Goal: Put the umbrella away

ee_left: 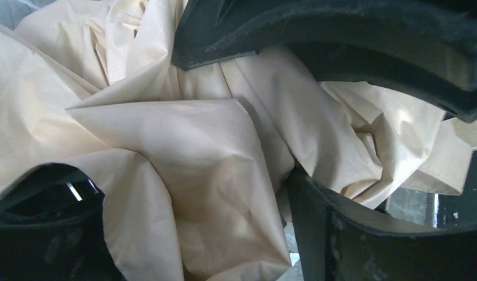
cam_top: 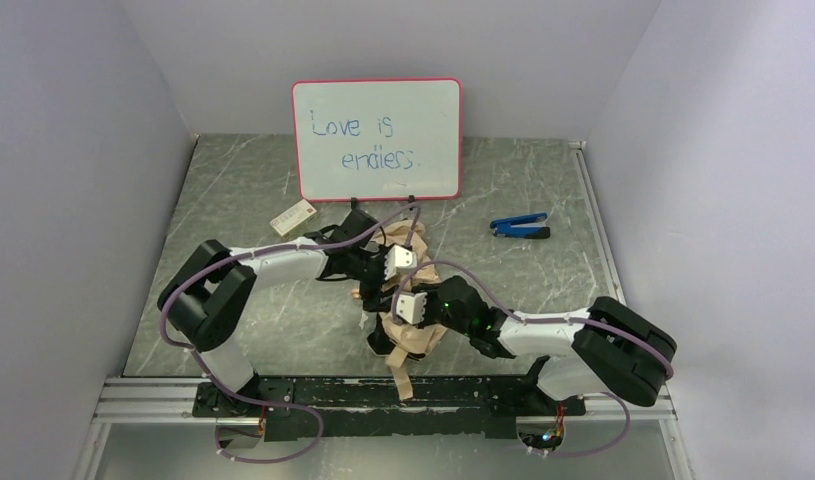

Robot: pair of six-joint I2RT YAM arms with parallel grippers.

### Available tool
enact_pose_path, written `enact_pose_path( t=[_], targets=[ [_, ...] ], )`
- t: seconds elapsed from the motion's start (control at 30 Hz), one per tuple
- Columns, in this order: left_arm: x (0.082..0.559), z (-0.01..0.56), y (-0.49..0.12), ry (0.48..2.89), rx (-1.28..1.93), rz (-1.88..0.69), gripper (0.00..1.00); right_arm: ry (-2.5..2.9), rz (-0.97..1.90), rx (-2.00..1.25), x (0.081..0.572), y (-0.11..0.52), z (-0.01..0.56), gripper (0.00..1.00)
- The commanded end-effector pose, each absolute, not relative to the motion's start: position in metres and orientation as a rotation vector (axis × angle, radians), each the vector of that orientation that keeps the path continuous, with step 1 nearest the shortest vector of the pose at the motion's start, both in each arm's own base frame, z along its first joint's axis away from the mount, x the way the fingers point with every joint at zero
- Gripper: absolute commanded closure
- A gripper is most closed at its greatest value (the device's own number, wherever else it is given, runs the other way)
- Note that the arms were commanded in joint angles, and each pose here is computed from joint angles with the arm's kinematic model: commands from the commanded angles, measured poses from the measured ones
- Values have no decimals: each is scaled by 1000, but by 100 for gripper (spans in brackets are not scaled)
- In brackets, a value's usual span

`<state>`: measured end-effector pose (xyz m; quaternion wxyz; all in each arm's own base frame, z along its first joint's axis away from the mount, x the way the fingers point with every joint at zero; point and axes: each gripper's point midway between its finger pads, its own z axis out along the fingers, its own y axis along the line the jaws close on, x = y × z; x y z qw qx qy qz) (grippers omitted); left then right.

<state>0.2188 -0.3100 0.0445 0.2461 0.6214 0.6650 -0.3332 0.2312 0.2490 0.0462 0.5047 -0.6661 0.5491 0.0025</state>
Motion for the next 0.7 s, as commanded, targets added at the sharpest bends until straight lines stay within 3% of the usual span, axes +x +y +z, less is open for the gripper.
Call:
enact_pose_path(
  t=[0.0,0.1,0.33,0.47,0.67],
  targets=[
    [212,24,-299,1833,1774,-817,27,1312,52,-1558,228,255,55,62],
    [214,21,-299,1838,1781,-781,39,1304,66,-1534,228,257,62,60],
    [219,14,-295,1855,1803,-698,74,1291,112,-1489,223,259,89,40],
    [228,16,-293,1841,1795,-633,88,1316,210,-1523,206,260,104,37],
    [240,27,-291,1763,1762,-541,94,1374,396,-1527,173,256,132,36]
  ],
)
